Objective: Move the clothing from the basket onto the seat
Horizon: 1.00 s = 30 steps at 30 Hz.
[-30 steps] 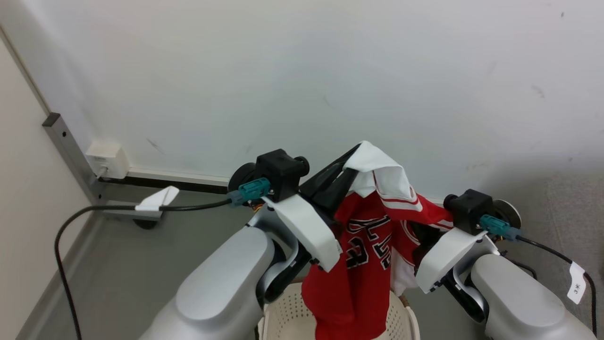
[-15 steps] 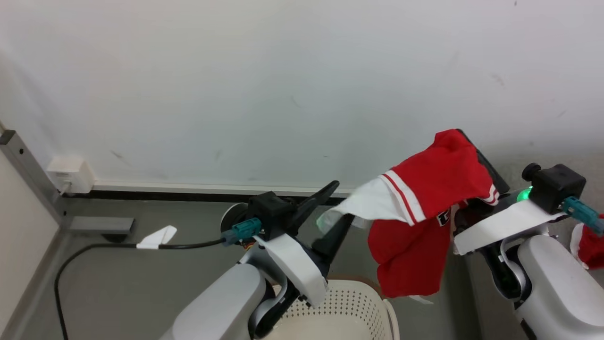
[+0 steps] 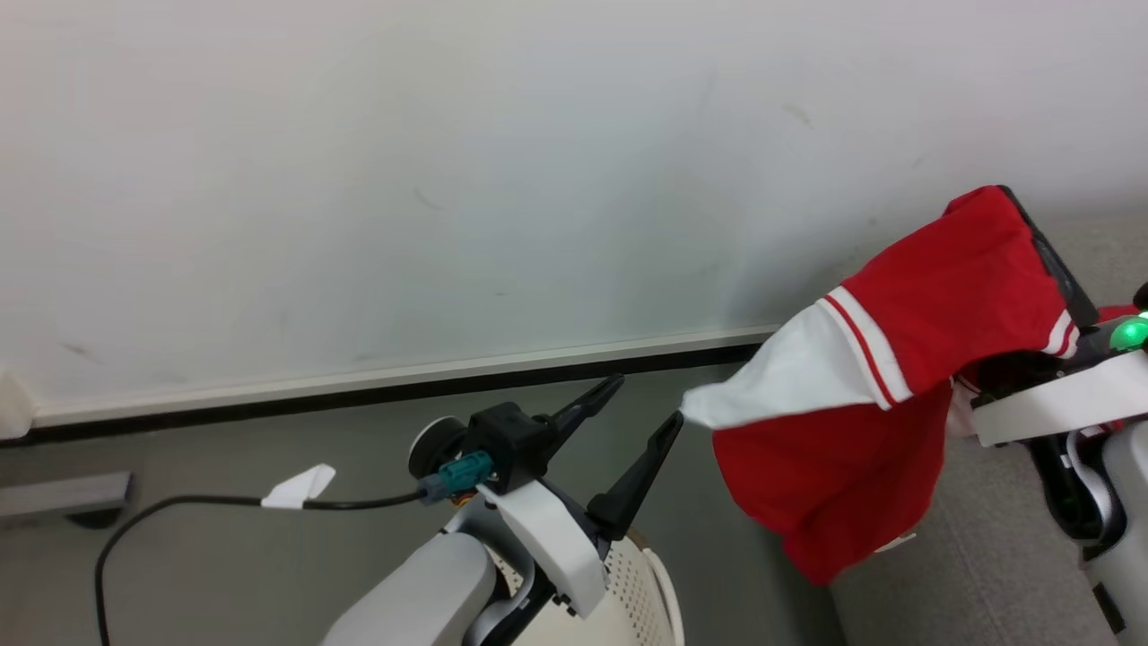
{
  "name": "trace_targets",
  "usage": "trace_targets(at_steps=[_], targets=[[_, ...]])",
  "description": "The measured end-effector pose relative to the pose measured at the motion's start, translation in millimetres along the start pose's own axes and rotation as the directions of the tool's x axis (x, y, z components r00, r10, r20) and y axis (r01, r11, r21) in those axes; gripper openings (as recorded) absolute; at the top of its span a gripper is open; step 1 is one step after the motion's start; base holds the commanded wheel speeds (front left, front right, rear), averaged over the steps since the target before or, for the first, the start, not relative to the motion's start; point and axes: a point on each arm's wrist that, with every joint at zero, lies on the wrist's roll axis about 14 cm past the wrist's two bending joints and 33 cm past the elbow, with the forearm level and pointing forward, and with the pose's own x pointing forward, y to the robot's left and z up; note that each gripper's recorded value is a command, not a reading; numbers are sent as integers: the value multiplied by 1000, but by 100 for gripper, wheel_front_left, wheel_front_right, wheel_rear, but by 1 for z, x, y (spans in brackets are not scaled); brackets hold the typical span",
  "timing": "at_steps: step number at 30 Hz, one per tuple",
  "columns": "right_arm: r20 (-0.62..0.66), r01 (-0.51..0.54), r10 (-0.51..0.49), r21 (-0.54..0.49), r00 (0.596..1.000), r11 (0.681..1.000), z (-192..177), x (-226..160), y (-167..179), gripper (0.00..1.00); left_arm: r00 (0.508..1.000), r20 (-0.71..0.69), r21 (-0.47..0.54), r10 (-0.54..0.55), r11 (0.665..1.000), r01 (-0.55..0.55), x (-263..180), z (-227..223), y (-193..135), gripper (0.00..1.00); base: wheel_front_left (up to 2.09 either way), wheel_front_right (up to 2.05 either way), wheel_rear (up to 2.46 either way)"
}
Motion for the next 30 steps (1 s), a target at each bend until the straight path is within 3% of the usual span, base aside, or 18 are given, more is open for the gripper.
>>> trace_targets(at_steps=[9, 21, 30], targets=[[40, 168, -165, -111, 986, 979, 36, -51, -66, 0, 990, -6, -16, -142, 990, 142, 31, -16, -35, 100, 0, 0, 0], [76, 341, -332, -196, 940, 920, 71, -114, -109, 0, 937, 5, -27, -349, 937, 349, 67, -30, -90, 100, 0, 0, 0], [90, 372, -362, -154, 928, 915, 87, -107, -124, 0, 925, 10, -36, -381, 924, 381, 77, -41, -93, 100, 0, 0, 0]])
